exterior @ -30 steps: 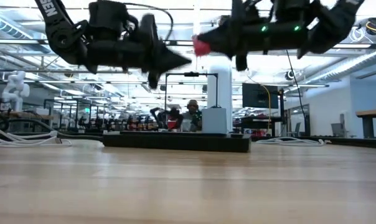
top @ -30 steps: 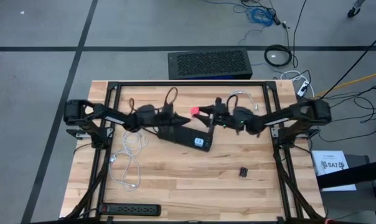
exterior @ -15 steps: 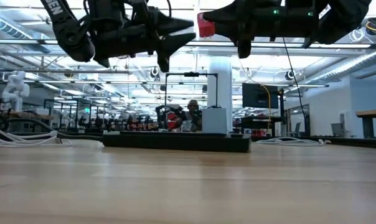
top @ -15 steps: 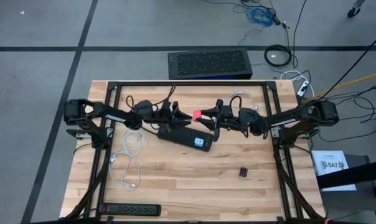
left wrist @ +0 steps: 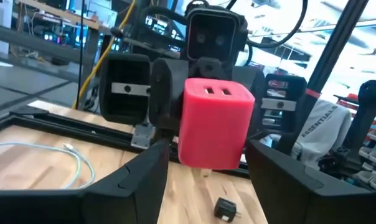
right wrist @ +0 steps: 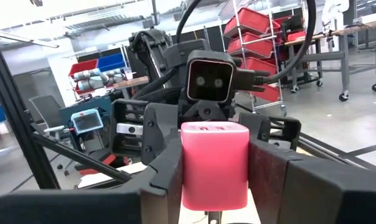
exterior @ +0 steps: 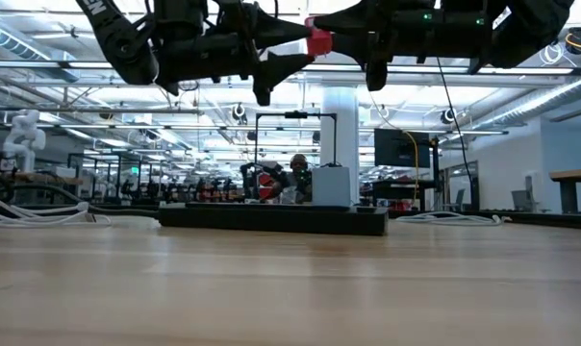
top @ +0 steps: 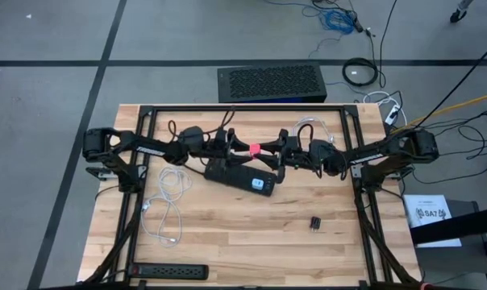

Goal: Insert USB
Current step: Insert the pink charger adapter into the top left black outlet extension

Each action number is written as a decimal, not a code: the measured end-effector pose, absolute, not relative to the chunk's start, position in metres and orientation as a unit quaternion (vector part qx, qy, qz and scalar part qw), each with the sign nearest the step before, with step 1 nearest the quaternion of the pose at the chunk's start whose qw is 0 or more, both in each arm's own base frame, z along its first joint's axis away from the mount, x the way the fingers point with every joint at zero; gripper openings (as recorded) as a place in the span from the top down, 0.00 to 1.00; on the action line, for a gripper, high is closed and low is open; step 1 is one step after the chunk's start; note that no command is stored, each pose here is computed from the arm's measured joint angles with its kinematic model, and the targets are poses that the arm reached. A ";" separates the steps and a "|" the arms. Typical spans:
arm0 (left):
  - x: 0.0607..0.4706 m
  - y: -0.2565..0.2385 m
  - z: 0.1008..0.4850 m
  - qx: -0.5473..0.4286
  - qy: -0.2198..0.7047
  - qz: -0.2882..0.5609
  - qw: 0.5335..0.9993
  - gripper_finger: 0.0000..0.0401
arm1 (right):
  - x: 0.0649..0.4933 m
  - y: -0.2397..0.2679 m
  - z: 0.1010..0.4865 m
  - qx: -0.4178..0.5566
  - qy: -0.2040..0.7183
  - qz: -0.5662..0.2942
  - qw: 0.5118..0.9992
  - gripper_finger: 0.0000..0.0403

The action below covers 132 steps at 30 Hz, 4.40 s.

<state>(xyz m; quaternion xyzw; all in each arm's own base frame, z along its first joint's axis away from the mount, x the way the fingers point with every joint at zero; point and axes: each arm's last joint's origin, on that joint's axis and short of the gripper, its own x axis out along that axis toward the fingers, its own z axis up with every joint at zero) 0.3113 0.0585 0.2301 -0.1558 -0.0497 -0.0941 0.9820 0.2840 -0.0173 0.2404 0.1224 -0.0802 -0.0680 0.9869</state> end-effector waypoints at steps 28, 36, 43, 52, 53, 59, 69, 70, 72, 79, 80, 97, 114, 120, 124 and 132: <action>0.326 0.047 0.243 -0.065 -0.038 -0.071 0.995 0.61 | 0.284 -0.015 0.242 0.126 -0.085 -0.064 0.986 0.72; 0.326 0.046 0.243 -0.064 -0.040 -0.072 0.995 0.61 | 0.284 -0.014 0.241 0.126 -0.079 -0.062 0.987 0.72; 0.327 0.045 0.237 -0.065 -0.009 -0.089 0.994 0.61 | 0.285 -0.015 0.237 0.139 -0.058 -0.062 0.987 0.55; 0.326 0.045 0.226 -0.050 0.045 -0.096 0.993 0.61 | 0.292 -0.022 0.267 0.114 0.101 -0.066 0.986 0.39; 0.326 0.045 0.224 -0.045 0.055 -0.097 0.993 0.61 | 0.293 -0.023 0.276 0.107 0.133 -0.065 0.983 0.41; 0.325 0.045 0.217 -0.042 0.091 -0.096 0.990 0.61 | 0.302 -0.033 0.327 0.087 0.315 -0.060 0.943 0.47; 0.324 0.045 0.212 -0.047 0.112 -0.094 0.988 0.61 | 0.347 -0.044 0.333 0.103 0.490 -0.021 0.865 0.48; 0.324 0.045 0.212 -0.047 0.112 -0.094 0.988 0.61 | 0.350 -0.045 0.333 0.102 0.500 -0.019 0.860 0.48; 0.324 0.045 0.211 -0.038 0.118 -0.089 0.988 0.61 | 0.357 -0.045 0.333 0.100 0.513 -0.015 0.852 0.48; 0.324 0.046 0.210 -0.035 0.123 -0.080 0.989 0.61 | 0.368 -0.044 0.335 0.110 0.515 0.007 0.850 0.48; 0.324 0.045 0.210 -0.031 0.123 -0.081 0.989 0.61 | 0.368 -0.045 0.335 0.111 0.517 0.008 0.849 0.48; 0.324 0.046 0.211 -0.027 0.118 -0.081 0.989 0.61 | 0.378 -0.044 0.322 0.083 0.526 0.025 0.846 0.48; 0.324 0.046 0.211 -0.028 0.120 -0.080 0.989 0.61 | 0.379 -0.044 0.323 0.067 0.522 0.021 0.850 0.71; 0.324 0.046 0.211 -0.030 0.122 -0.080 0.989 0.61 | 0.378 -0.045 0.325 0.067 0.519 0.017 0.852 0.71; 0.324 0.046 0.212 -0.036 0.122 -0.064 0.990 0.54 | 0.377 -0.045 0.333 0.064 0.516 0.014 0.854 0.71; 0.321 0.049 0.201 -0.026 0.172 -0.027 0.984 0.50 | 0.374 -0.047 0.351 0.060 0.502 -0.012 0.863 0.71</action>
